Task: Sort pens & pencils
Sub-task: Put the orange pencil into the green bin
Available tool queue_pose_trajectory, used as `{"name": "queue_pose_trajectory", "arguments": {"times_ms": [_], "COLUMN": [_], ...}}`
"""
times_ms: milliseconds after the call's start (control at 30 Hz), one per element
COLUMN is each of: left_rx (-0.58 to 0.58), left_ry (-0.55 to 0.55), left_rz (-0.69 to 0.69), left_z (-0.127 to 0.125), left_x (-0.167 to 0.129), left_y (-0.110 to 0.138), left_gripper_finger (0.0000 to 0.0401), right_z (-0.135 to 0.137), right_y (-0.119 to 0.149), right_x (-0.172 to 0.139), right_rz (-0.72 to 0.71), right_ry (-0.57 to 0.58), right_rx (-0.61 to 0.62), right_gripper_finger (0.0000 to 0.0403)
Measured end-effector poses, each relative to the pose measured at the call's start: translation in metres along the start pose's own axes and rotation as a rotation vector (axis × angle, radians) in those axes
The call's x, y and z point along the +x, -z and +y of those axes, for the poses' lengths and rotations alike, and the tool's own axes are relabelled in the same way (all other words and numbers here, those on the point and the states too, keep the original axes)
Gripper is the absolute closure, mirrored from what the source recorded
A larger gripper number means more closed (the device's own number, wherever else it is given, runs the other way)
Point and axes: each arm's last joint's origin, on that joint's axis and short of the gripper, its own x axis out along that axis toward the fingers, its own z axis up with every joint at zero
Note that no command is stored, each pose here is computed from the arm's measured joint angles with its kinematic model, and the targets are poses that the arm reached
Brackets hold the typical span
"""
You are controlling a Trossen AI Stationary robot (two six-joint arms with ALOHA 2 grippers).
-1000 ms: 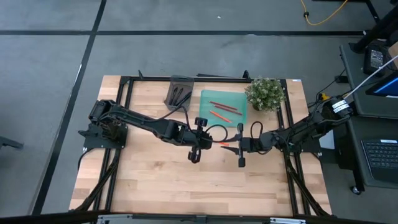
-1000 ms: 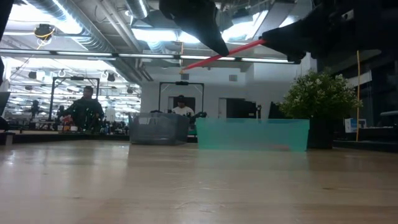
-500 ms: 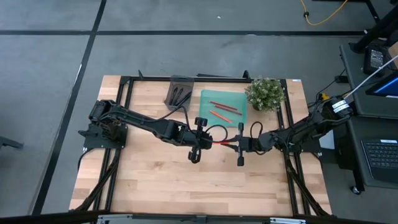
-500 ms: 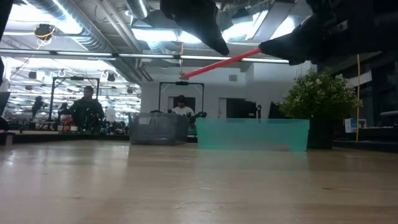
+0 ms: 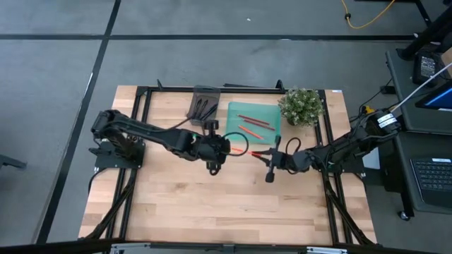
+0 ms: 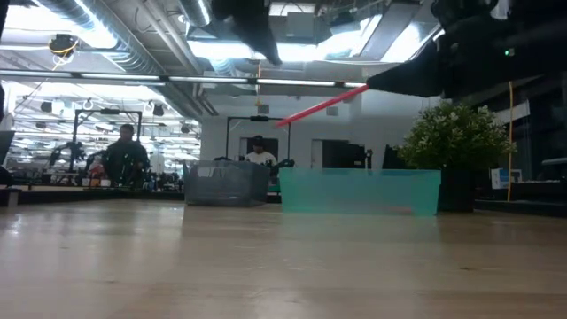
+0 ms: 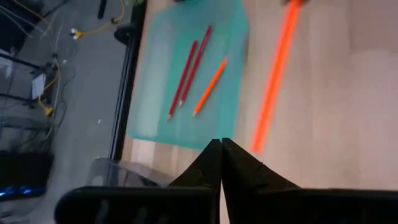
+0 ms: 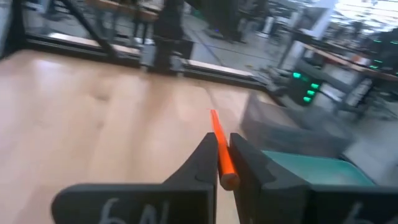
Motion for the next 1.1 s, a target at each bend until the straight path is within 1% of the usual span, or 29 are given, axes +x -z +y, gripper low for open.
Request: {"name": "queue_pose_trajectory", "arguments": {"times_ms": [100,267,433,567,667,867,1000,1100], "left_rx": [-0.006,-0.005,-0.038,-0.068,-0.080,-0.075,-0.053,-0.057], "left_ry": [0.016,0.046,0.063,0.088,0.119,0.129,0.126,0.146], "left_rz": [-0.033,-0.061,-0.129,-0.197,-0.233,-0.249,-0.256,-0.265], "left_z": [-0.004,-0.016,-0.023,-0.025,-0.026,-0.031,-0.035,-0.036], "left_x": [-0.009,-0.009,-0.012,-0.019,-0.023,-0.019,-0.013,-0.013], "left_y": [0.004,0.023,0.046,0.060,0.069,0.086,0.093,0.093], "left_gripper_finger": [0.0398,0.0392,0.0400,0.0394,0.0391,0.0400,0.0395,0.0391], "right_z": [-0.007,-0.021,-0.033,-0.044,-0.054,-0.073,-0.085,-0.094], "right_y": [0.001,0.005,0.008,0.007,0.006,0.007,0.009,0.013], "right_x": [0.003,0.011,0.016,0.016,0.014,0.009,0.011,0.013], "right_rz": [0.013,0.043,0.058,0.069,0.096,0.155,0.159,0.178], "right_ry": [0.068,0.138,0.187,0.209,0.237,0.224,0.192,0.208], "right_rx": [0.004,0.026,0.031,0.042,0.075,0.125,0.171,0.189], "right_gripper_finger": [0.0378,0.0378,0.0378,0.0378,0.0378,0.0378,0.0378,0.0378]}}
